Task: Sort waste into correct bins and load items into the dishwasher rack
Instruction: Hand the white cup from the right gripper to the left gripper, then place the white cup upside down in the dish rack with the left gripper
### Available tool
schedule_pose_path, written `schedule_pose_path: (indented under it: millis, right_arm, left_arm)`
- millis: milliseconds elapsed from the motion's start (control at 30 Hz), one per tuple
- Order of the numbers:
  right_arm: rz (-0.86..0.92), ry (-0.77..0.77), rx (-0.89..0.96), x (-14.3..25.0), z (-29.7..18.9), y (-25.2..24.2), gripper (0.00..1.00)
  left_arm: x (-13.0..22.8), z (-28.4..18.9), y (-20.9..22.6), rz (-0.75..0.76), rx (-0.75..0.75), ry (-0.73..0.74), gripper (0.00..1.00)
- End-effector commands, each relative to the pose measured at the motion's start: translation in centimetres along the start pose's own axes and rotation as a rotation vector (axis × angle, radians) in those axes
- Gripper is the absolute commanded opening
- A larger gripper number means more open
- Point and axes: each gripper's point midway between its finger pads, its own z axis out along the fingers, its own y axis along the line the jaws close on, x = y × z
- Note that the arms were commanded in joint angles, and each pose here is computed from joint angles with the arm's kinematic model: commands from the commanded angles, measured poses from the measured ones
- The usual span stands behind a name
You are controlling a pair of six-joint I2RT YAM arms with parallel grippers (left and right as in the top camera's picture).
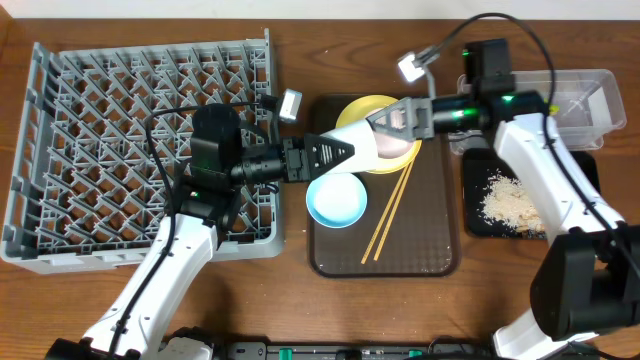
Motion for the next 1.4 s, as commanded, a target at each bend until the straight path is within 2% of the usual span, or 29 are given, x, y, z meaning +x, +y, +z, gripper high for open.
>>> schedule_pose_path:
  millis: [0, 133, 267, 367, 600, 767, 967, 1133, 1367]
  right_arm:
    - [0.002, -0.037, 0.007, -0.6, -1.7, -0.8, 0.52]
    - [0.04, -0.086, 0.142, -1.1, -3.8, -3.6, 0.52]
    - [0.119, -0.098, 0.43, -0.3, -6.0, -8.5, 0.49]
    - [0.151, -0.046, 0.598, 1.5, -7.3, -11.0, 0.48]
    - [0.211, 0.076, 0.78, 5.1, -9.3, -12.8, 0.42]
    - [0.213, 0.104, 0.864, 5.9, -10.6, -12.5, 0.38]
    - [0.142, 0.072, 0.985, 5.2, -12.8, -10.4, 0.39]
    - [0.095, 0.043, 1.117, 5.2, -15.4, -8.1, 0.4]
    - [0.09, 0.04, 1.139, 5.6, -15.9, -7.1, 0.41]
  left_arm:
    - [-1.5, -0.8, -0.5, 0.161, -0.018, -0.051, 0.43]
    - [-3.2, -2.6, 1.5, 0.161, -0.095, -0.124, 0.43]
    - [-4.7, -5.2, 5.4, 0.135, -0.268, -0.21, 0.42]
    - [-5.5, -7.5, 7.7, 0.11, -0.38, -0.261, 0.37]
    - [-6.7, -13.8, 11.0, 0.123, -0.72, -0.333, 0.33]
    - [-6.8, -19.3, 11.6, 0.129, -1.015, -0.346, 0.3]
    - [-5.0, -24.9, 12.4, 0.029, -1.271, -0.352, 0.3]
    - [-1.2, -27.4, 14.0, -0.115, -1.409, -0.263, 0.3]
    - [1.1, -27.2, 15.7, -0.224, -1.426, -0.163, 0.3]
